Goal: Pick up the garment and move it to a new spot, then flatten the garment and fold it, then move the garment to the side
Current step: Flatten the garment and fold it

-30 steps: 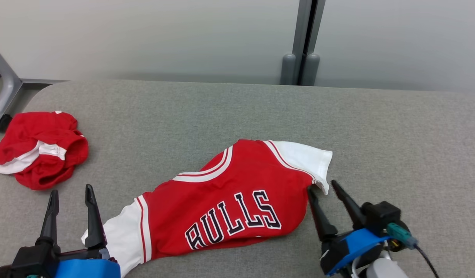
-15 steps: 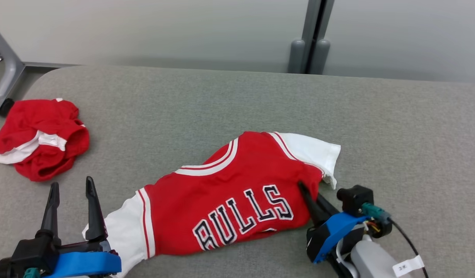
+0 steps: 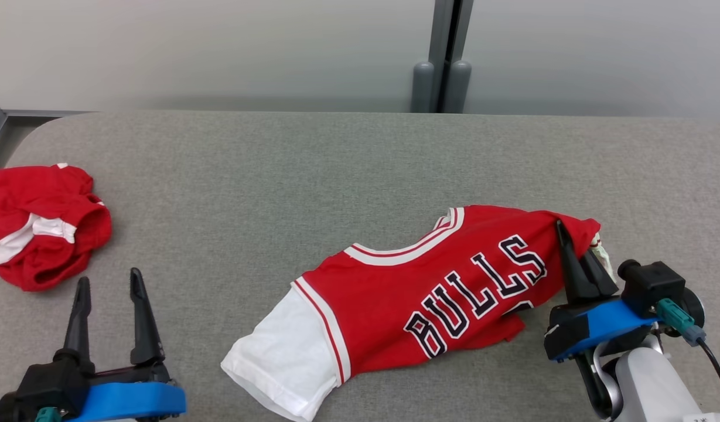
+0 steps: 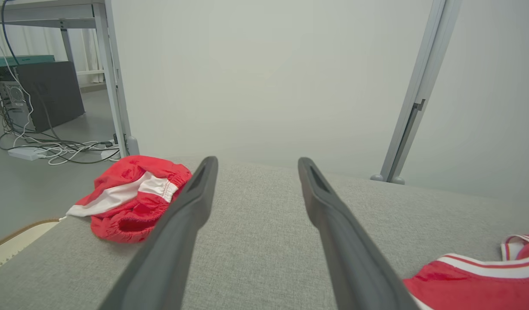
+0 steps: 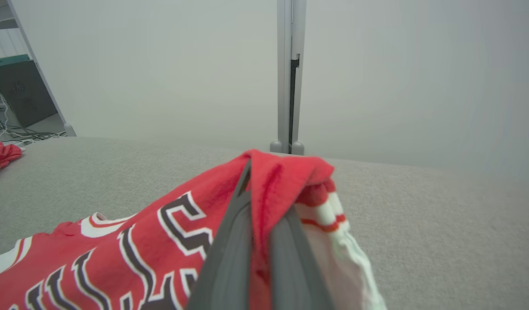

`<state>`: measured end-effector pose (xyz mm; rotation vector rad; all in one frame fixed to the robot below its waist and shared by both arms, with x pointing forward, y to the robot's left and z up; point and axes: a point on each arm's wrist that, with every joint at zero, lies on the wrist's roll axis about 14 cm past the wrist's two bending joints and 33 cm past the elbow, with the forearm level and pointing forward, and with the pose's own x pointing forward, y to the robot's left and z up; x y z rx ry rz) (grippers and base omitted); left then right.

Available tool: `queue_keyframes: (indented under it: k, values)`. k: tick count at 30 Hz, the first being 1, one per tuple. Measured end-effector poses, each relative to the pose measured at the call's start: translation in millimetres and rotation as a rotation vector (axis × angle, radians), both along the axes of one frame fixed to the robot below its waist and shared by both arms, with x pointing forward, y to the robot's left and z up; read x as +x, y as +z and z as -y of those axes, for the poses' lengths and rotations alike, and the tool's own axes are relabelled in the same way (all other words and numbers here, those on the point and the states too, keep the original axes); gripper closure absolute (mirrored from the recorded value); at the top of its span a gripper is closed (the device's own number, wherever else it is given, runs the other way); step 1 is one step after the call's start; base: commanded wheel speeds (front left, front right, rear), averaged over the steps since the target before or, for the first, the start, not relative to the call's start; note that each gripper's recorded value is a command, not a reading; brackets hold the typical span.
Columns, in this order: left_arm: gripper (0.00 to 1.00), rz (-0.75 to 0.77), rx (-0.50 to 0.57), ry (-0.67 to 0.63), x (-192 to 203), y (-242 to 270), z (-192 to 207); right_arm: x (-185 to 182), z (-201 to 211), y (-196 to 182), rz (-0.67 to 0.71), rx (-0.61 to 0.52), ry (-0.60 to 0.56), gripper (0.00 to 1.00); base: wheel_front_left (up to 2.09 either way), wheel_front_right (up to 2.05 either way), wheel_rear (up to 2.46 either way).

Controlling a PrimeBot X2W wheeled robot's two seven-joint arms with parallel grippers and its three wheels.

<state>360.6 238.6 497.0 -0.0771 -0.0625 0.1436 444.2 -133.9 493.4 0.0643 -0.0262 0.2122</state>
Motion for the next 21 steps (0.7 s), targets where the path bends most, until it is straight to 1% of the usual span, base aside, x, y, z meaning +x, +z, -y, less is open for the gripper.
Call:
queue_keyframes:
  k: [3,5,9,15,17,21]
  values:
    - [0.00,-0.005,-0.007,0.004,-2,-2,0,4,-9,5,0.017,-0.012,0.028,1.00,0.00,0.00,0.00]
    - [0.00,-0.007,-0.011,0.015,-5,-2,-3,11,-27,12,0.040,-0.020,0.078,1.00,0.00,0.00,0.00]
    - [0.00,-0.004,-0.012,0.030,-9,-1,-7,27,-76,32,0.091,-0.035,0.204,1.00,0.00,0.00,0.00]
    - [0.00,-0.004,-0.016,0.069,-15,0,-18,48,-153,48,0.110,-0.088,0.403,1.00,0.00,0.00,0.00]
    - [0.00,-0.003,-0.019,0.075,-15,0,-20,50,-176,47,0.103,-0.117,0.467,1.00,0.00,0.00,0.00]
    - [0.00,-0.013,-0.022,0.091,-17,-2,-24,38,-223,40,0.068,-0.107,0.618,1.00,0.00,0.00,0.00]
